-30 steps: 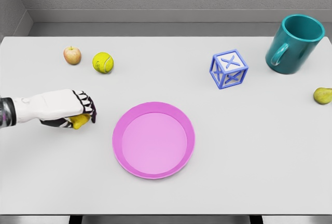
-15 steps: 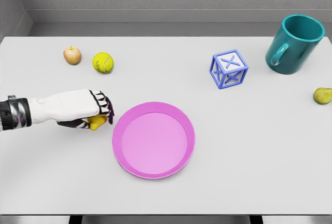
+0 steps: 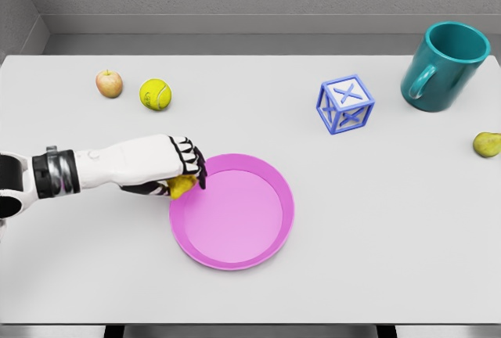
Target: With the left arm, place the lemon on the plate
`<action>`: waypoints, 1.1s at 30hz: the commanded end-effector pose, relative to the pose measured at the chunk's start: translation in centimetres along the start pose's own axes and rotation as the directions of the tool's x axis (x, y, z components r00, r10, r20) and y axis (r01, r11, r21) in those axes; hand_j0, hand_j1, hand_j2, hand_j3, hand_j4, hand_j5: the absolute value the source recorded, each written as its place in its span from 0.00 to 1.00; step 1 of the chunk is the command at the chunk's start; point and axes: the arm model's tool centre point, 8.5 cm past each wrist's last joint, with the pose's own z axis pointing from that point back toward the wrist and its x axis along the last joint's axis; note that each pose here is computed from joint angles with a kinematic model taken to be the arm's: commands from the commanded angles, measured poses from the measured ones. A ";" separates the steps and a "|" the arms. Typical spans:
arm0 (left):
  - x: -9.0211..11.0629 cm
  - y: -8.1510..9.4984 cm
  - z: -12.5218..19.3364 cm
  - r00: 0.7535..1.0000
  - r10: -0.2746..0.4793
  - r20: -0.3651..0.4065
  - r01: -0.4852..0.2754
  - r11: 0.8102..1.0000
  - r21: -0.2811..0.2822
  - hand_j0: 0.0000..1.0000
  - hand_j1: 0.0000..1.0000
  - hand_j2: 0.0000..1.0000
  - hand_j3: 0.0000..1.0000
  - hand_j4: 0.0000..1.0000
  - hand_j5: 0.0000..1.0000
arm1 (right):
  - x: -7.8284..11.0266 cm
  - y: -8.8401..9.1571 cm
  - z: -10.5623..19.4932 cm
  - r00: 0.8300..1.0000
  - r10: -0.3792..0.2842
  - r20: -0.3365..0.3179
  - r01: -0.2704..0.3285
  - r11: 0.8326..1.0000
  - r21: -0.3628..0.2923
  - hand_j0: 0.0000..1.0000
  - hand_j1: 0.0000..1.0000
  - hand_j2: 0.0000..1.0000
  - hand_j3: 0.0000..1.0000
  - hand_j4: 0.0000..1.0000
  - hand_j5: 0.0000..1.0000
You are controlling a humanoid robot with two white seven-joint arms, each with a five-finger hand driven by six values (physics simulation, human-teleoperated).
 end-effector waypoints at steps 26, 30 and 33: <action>-3.5 4.5 5.3 0.996 0.034 -0.086 -0.025 0.994 0.103 1.00 1.00 1.00 1.00 1.00 1.00 | 0.0 0.0 0.0 1.000 0.000 0.000 0.000 1.000 0.000 1.00 1.00 1.00 1.00 1.00 1.00; -9.2 0.7 10.3 0.935 0.266 -0.234 -0.234 0.960 0.157 1.00 1.00 1.00 1.00 1.00 1.00 | 0.0 0.0 0.0 1.000 0.000 0.000 0.000 1.000 0.000 1.00 1.00 1.00 1.00 1.00 1.00; -10.5 -0.9 11.3 0.907 0.317 -0.277 -0.281 0.946 0.163 1.00 1.00 1.00 1.00 1.00 1.00 | 0.0 0.0 0.0 1.000 0.000 0.000 0.000 1.000 0.000 1.00 1.00 1.00 1.00 1.00 1.00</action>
